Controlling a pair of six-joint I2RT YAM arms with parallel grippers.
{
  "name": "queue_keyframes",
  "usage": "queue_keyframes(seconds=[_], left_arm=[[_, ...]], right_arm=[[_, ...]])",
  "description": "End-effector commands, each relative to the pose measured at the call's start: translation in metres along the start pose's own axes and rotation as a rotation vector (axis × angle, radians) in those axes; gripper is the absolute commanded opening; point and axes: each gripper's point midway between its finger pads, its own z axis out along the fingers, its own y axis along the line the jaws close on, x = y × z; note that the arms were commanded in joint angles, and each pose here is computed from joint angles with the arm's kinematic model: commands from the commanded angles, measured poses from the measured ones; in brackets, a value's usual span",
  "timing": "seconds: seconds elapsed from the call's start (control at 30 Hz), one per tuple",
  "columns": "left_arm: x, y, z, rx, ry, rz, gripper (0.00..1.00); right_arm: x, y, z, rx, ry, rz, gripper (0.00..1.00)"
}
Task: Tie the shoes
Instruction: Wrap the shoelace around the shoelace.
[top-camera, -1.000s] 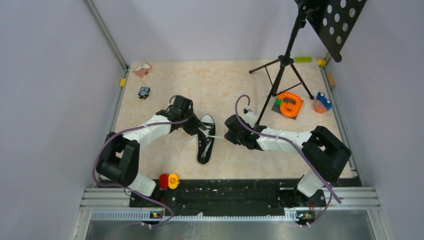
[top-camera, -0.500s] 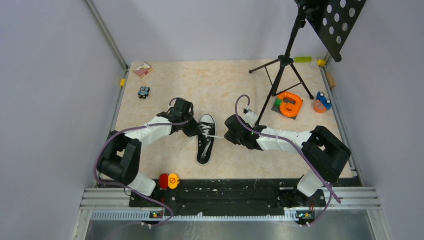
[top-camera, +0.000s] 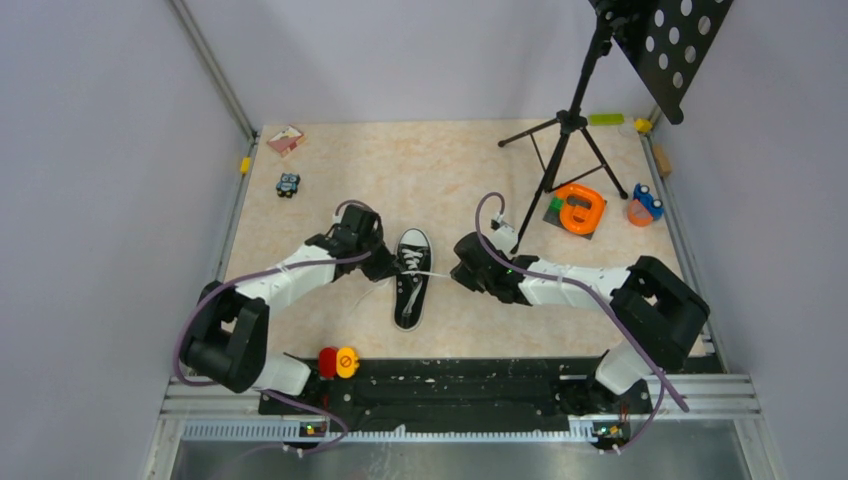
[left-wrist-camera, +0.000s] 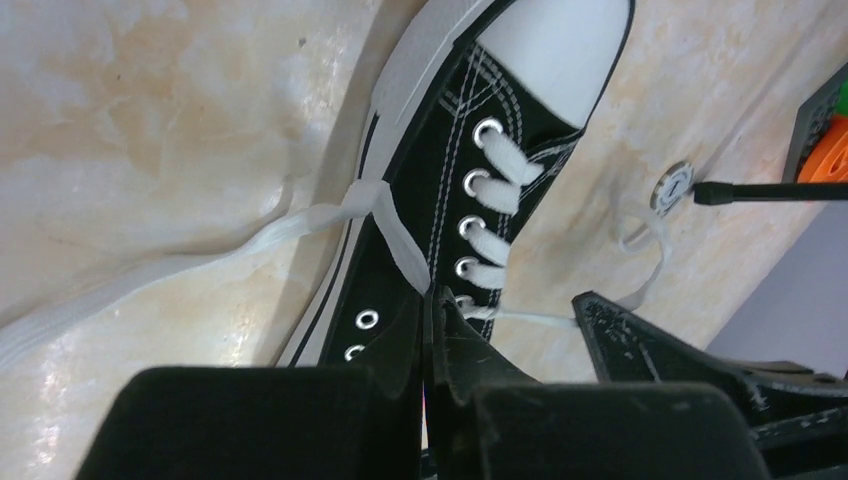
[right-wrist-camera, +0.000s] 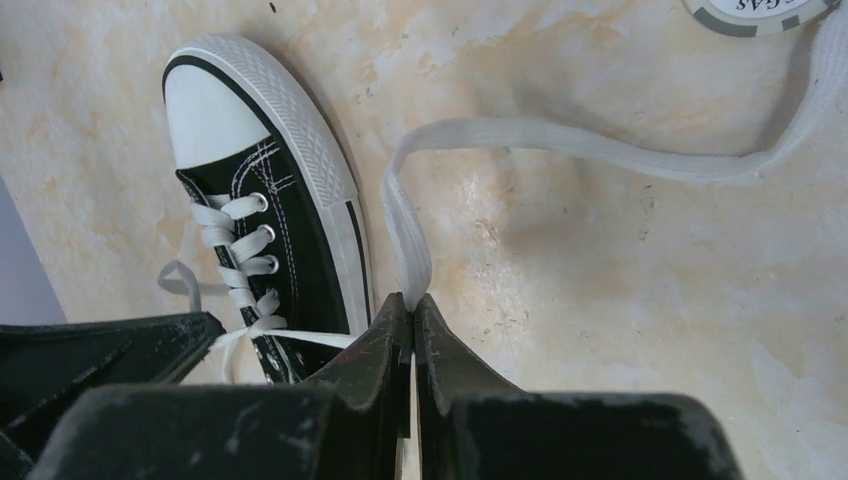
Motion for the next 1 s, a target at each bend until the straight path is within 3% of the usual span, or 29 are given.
queue_keyframes(seconds=[0.0,0.67,0.93,0.97], left_arm=[[0.011,0.018,-0.003,0.001,0.000,0.028,0.00],[-0.005,0.003,-0.012,0.053,-0.065,0.175,0.00],[0.002,-0.008,-0.011,0.108,-0.026,0.203,0.00],[0.003,-0.010,-0.012,0.114,-0.021,0.204,0.00]], right_arm=[[-0.010,0.003,-0.005,-0.021,-0.039,0.012,0.00],[-0.016,0.007,-0.012,-0.032,-0.070,-0.019,0.00],[-0.001,0.006,-0.004,-0.022,-0.005,-0.061,0.00],[0.000,0.007,-0.005,-0.028,0.002,-0.070,0.05]])
